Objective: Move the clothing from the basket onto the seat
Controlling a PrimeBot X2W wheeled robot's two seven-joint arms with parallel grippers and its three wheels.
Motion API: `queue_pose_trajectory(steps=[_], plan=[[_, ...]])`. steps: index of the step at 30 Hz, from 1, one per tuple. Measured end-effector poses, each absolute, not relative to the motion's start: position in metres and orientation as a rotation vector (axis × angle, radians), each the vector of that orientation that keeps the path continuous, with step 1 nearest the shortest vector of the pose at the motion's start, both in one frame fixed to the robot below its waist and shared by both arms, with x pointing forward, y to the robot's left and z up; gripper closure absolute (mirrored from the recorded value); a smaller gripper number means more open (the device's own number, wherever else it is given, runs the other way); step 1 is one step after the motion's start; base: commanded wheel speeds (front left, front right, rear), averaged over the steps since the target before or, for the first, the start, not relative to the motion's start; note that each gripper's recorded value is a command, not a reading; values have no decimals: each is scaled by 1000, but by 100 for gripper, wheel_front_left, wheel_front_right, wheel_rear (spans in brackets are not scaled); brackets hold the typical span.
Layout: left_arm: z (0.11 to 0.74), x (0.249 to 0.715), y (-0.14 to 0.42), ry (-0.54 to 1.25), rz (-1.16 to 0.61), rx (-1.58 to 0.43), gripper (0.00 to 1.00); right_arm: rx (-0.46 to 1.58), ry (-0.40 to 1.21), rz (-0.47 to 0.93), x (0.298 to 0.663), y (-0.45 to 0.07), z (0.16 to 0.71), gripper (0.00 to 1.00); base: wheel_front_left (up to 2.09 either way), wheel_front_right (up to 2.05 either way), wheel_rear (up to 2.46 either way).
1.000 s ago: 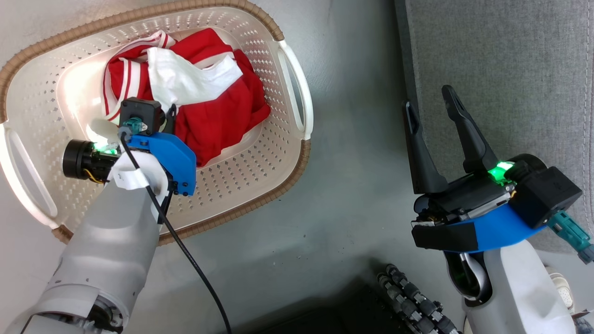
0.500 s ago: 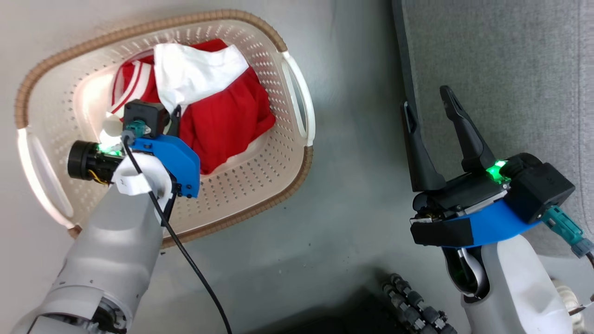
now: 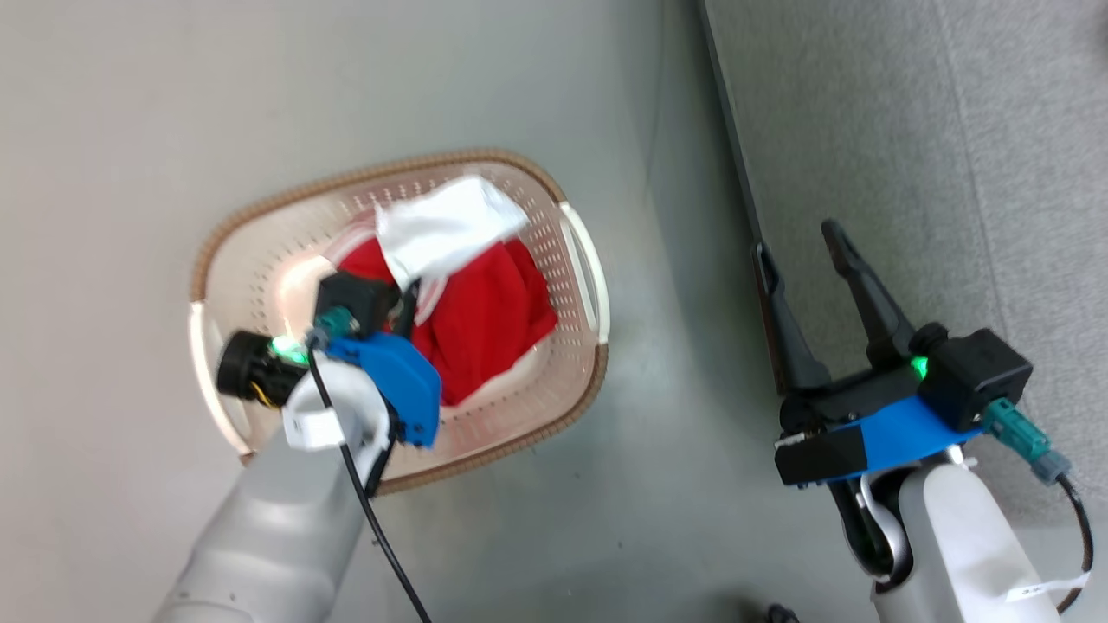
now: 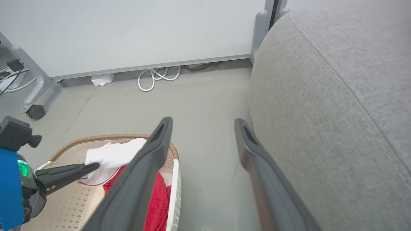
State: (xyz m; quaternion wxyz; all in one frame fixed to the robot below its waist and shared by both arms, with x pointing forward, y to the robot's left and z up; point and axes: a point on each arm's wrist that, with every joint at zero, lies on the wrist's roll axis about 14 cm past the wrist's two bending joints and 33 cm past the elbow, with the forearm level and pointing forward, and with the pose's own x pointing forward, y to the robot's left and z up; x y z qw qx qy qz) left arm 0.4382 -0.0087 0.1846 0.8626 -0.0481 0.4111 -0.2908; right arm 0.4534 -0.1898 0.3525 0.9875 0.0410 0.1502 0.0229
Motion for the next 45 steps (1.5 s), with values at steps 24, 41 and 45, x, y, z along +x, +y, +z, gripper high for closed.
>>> queue_pose_trajectory(steps=[24, 41, 45], plan=[[405, 418, -15, 348, -674, -114, 100, 129, 115, 179, 417, -139, 467, 0, 0, 0, 0], [525, 416, -22, 49, -733, -56, 100, 144, 72, 278, 392, -105, 493, 0, 0, 0, 0], [549, 416, -23, -3, -744, -44, 100, 147, 72, 291, 387, -101, 495, 0, 0, 0, 0]])
